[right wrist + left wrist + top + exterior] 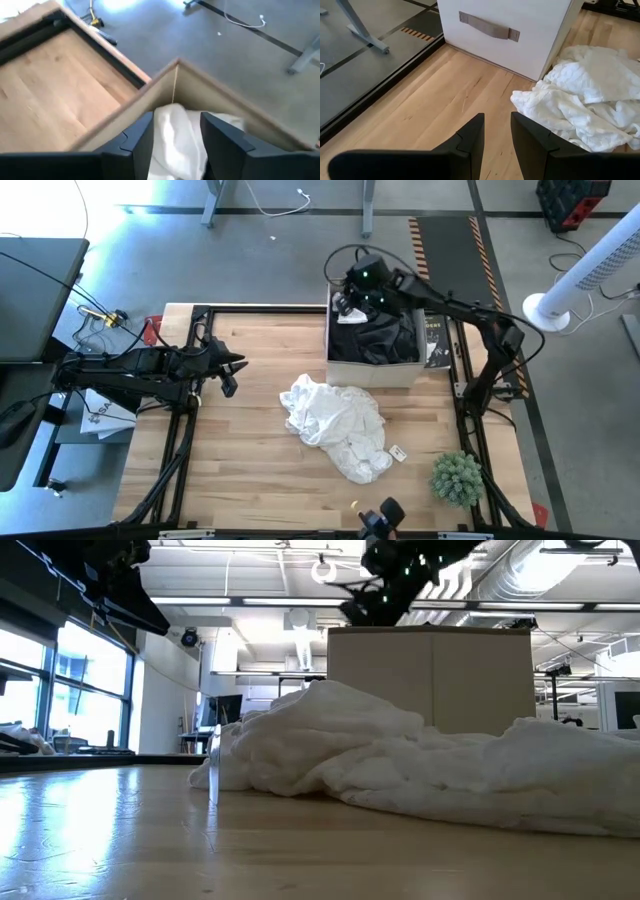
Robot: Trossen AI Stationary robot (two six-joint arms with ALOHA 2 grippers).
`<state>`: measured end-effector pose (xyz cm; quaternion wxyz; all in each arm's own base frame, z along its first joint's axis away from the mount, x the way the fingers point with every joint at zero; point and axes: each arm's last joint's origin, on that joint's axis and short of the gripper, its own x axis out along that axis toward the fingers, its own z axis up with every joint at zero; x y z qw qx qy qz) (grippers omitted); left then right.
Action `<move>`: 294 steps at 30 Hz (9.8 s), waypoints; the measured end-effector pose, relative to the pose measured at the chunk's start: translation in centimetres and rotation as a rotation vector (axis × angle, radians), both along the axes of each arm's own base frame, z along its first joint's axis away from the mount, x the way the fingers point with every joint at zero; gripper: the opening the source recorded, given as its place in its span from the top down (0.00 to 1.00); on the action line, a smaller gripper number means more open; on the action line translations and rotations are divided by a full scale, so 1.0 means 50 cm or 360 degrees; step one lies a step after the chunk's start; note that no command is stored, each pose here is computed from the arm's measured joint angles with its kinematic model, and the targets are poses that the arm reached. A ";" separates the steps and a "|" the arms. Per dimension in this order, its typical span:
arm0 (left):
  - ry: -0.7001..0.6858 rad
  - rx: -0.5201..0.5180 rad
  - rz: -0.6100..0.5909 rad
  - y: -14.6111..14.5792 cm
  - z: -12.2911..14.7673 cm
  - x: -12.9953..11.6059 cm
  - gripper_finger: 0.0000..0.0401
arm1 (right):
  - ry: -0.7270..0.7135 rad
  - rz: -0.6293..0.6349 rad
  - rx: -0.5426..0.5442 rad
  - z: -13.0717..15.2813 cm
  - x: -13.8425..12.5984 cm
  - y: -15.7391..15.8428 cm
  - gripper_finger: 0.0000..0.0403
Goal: Sort clothes
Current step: Put the white sock into the laundry organizer, then put the white shirt into the laundry organizer
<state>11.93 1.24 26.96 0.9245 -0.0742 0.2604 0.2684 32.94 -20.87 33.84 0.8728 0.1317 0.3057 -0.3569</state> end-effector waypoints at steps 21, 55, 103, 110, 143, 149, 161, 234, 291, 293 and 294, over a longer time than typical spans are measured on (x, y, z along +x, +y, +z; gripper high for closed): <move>-0.0003 -0.0006 0.0005 0.000 0.000 0.000 0.77 | 0.0504 -0.0089 0.0344 -0.321 0.037 -0.025 0.65; -0.0005 -0.0025 0.0006 0.000 -0.001 0.000 0.77 | 0.0623 0.0777 0.0656 -0.238 -0.090 0.743 0.65; -0.0011 -0.0020 0.0013 0.000 0.000 0.000 0.77 | 0.0920 -0.0672 -0.0742 0.085 -0.100 0.265 0.97; -0.0005 -0.0020 0.0013 0.000 -0.001 0.000 0.77 | 0.0960 -0.0606 -0.0013 -0.110 -0.124 0.075 0.97; -0.0005 -0.0021 0.0011 0.000 -0.001 0.000 0.77 | 0.0372 -0.0539 0.0208 0.029 -0.102 0.054 0.56; -0.0003 -0.0021 0.0010 0.000 -0.001 0.000 0.77 | 0.0234 -0.0601 0.0258 -0.119 -0.085 0.015 0.59; -0.0003 -0.0020 0.0011 0.000 -0.001 0.000 0.77 | 0.0285 -0.0661 0.0405 -0.310 -0.115 0.001 0.63; -0.0010 -0.0034 0.0013 0.000 -0.001 0.000 0.77 | 0.0275 0.0608 0.0198 -0.465 0.020 0.628 0.86; -0.0015 -0.0030 0.0018 0.000 -0.001 0.001 0.77 | 0.0131 0.0015 0.0368 -0.283 -0.050 0.119 0.80; -0.0014 -0.0030 0.0017 0.000 -0.001 0.001 0.77 | 0.0090 0.0033 0.0356 -0.229 -0.053 0.121 0.76; -0.0014 -0.0030 0.0018 0.000 -0.001 0.001 0.77 | 0.0075 0.0032 0.0358 -0.206 -0.055 0.122 0.74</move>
